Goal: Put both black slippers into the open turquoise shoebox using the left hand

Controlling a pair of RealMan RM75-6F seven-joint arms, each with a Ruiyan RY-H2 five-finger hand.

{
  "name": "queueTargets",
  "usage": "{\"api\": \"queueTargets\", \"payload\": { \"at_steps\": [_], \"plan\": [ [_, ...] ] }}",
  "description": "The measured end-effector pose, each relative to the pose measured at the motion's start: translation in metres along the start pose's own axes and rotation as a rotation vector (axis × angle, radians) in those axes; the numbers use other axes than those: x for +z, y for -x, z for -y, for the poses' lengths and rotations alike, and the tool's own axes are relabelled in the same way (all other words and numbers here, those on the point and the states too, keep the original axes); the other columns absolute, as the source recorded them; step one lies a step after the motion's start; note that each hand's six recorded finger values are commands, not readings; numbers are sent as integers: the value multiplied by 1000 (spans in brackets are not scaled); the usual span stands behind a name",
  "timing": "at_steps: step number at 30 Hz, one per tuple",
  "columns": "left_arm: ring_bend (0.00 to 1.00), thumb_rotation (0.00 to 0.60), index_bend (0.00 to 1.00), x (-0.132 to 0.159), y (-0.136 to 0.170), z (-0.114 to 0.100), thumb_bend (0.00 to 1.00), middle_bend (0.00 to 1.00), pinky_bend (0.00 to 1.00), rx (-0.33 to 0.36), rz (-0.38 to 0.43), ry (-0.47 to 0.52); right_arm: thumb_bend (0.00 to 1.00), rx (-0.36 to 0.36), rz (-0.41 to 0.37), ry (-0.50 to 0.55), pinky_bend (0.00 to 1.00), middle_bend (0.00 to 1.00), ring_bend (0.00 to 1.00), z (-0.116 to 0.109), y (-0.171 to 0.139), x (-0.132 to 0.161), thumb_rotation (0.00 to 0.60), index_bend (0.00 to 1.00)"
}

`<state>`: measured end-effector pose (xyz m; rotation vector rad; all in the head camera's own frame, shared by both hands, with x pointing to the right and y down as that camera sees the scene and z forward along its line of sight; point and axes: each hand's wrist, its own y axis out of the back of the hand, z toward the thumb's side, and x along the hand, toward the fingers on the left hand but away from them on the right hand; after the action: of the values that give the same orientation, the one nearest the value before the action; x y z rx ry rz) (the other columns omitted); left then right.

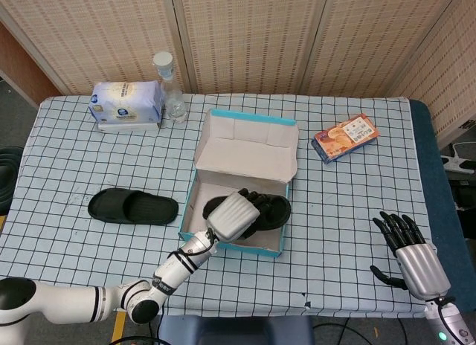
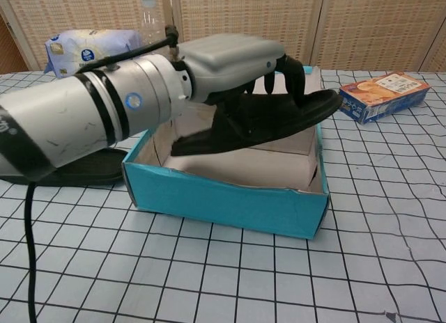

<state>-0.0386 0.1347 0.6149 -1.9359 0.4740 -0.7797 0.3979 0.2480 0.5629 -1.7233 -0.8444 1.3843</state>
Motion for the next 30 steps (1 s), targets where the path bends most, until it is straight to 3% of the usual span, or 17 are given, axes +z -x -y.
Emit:
{"api": "queueTargets", "payload": {
  "at_steps": [5,14,20,23,30],
  "plan": [
    [730,600,617,2,-10,4,475,850,458,-12,-16,-19,164,2,3,12,0,0,0,-2,1,-3,490,0],
    [729,600,612,-11,-9,35,475,847,457,-94,-54,6,164,-18,13,26,0,0,0,-8,-1,-7,491,0],
    [729,600,616,-11,-11,42,476,850,458,-102,-49,-10,164,-12,16,28,0,0,0,-8,-2,-8,490,0],
    [732,600,627,-12,-10,40,476,858,470,-78,-40,-53,164,-9,17,29,0,0,0,-7,-2,-8,491,0],
    [804,600,720,-18,-3,26,505,940,563,75,-18,-218,164,-7,13,33,0,0,0,-8,-3,-7,489,0]
  ]
}}
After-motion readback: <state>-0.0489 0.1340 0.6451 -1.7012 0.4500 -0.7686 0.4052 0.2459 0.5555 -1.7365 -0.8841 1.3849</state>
